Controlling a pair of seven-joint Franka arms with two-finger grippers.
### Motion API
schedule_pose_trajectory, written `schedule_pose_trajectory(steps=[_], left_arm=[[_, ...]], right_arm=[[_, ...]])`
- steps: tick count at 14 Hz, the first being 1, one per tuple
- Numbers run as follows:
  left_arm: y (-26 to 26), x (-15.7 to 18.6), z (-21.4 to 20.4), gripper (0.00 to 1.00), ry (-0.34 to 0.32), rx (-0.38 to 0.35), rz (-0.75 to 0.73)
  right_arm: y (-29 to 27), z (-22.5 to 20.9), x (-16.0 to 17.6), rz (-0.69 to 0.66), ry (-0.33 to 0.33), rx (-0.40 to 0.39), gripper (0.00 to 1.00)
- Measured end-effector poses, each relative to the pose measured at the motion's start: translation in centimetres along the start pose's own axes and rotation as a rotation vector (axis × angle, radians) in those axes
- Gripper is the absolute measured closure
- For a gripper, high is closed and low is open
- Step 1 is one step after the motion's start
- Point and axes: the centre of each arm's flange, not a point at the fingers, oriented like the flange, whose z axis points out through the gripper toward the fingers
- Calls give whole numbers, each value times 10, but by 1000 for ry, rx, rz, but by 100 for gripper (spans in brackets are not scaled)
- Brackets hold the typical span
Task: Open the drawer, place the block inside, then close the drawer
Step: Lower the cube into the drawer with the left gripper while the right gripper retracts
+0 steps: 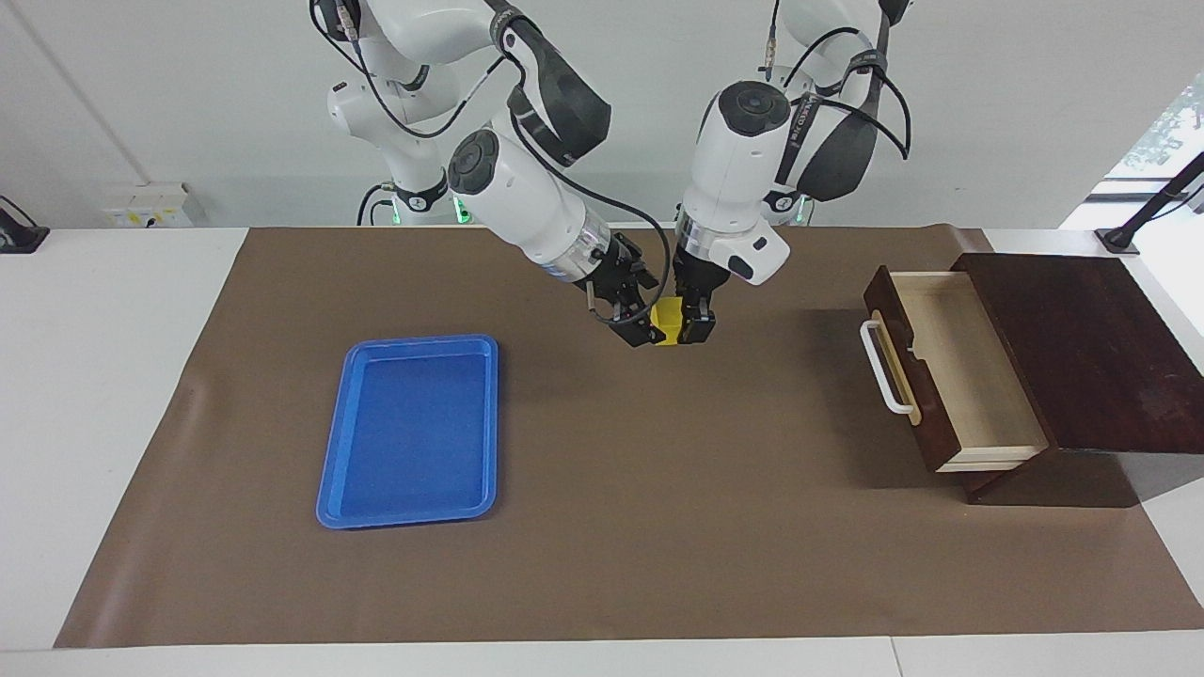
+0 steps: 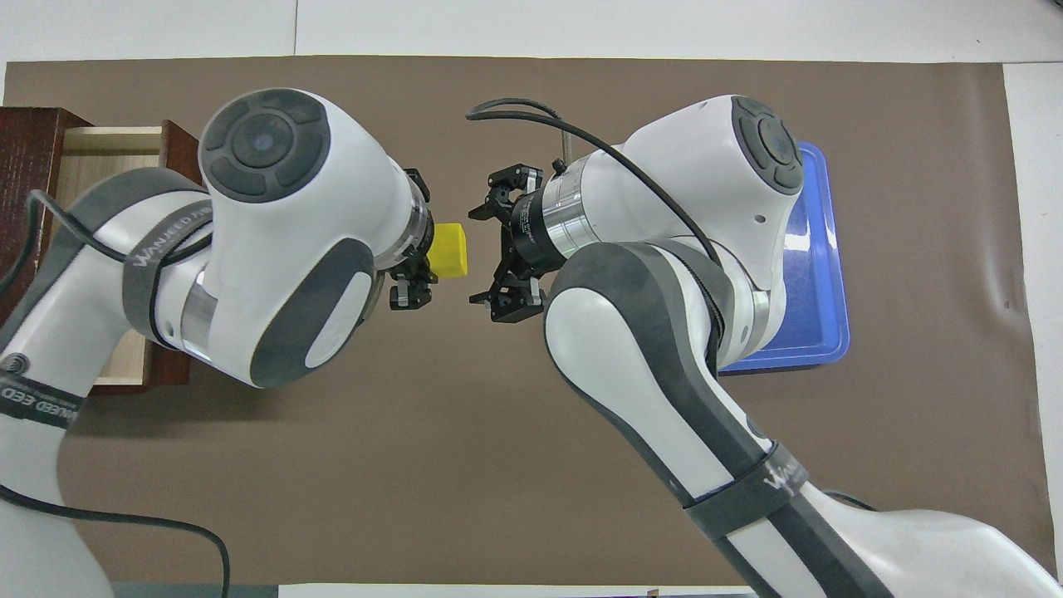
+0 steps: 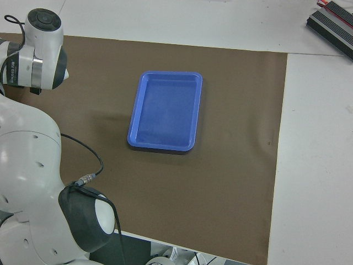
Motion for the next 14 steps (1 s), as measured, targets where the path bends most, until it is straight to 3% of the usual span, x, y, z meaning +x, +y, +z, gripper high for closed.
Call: schedule_pose_trajectory(steps=[2,5,8,11,14], left_arm=[[16,66,-21,44,18,18,38],[34,190,-51,44,29,15,21],[38,291,-55,44,34,15,-11],[31,350,-50,44,35,21,-19],[18,361,-24,44,42,15,-11]], right_arm=[[-1,-1,0,0,-1,3,0],[-4,-5,4,7,0,10,0],[-19,-23,29,28,4,19,0],[-35,-48,61,-7,14,15,0],[-45,-69,92,-99,69,6,0]])
